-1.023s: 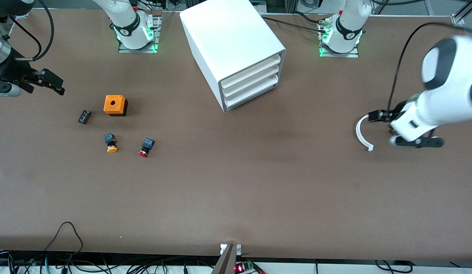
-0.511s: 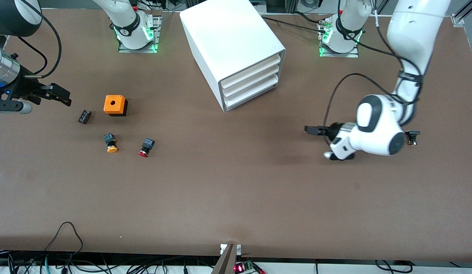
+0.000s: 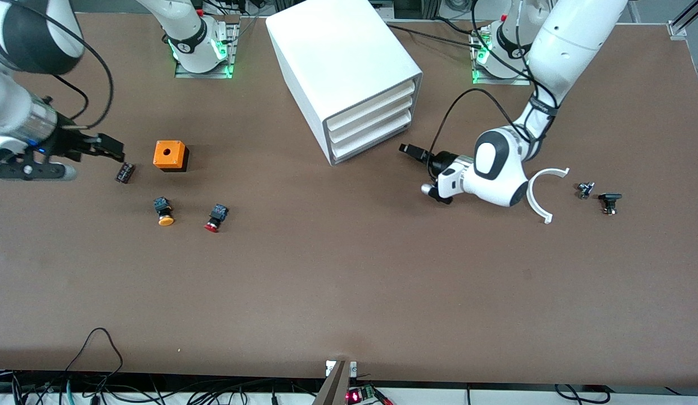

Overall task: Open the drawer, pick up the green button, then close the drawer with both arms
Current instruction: 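Reach the left gripper to the bottom drawer of the white unit, then pull the drawer open with the left gripper while the right gripper advances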

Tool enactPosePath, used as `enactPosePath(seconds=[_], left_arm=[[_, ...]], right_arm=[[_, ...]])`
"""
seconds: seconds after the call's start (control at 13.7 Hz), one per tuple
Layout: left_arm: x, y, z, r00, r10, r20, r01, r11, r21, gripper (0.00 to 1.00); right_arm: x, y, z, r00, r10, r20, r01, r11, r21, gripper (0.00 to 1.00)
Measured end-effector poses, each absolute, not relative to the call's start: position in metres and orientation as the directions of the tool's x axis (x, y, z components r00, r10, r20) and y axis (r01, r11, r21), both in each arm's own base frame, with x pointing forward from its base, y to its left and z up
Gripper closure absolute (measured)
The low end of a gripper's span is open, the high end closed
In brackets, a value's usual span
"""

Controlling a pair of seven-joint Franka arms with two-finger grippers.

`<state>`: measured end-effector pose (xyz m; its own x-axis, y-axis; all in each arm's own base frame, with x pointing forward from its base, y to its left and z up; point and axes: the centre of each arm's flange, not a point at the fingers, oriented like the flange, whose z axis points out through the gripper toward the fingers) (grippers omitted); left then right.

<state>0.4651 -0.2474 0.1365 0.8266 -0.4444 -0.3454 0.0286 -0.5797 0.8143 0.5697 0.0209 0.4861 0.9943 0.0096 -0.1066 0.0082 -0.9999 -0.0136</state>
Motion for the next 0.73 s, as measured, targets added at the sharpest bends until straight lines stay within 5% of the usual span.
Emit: enactPosePath(seconds=[0.44, 0.73], left_arm=[[0.421, -0.285, 0.125, 0.808, -0.489, -0.328, 0.088, -0.450, 0.889, 0.03], [0.407, -0.286, 0.120, 0.798, -0.518, -0.307, 0.070, -0.427, 0.901, 0.45]], right_arm=[[0.599, 0.050, 0.433, 0.990, 0.029, -0.136, 0.020, -0.998, -0.066, 0.00], [0.616, 0.098, 0.406, 0.983, 0.107, -0.149, 0.100, -0.994, -0.054, 0.00]])
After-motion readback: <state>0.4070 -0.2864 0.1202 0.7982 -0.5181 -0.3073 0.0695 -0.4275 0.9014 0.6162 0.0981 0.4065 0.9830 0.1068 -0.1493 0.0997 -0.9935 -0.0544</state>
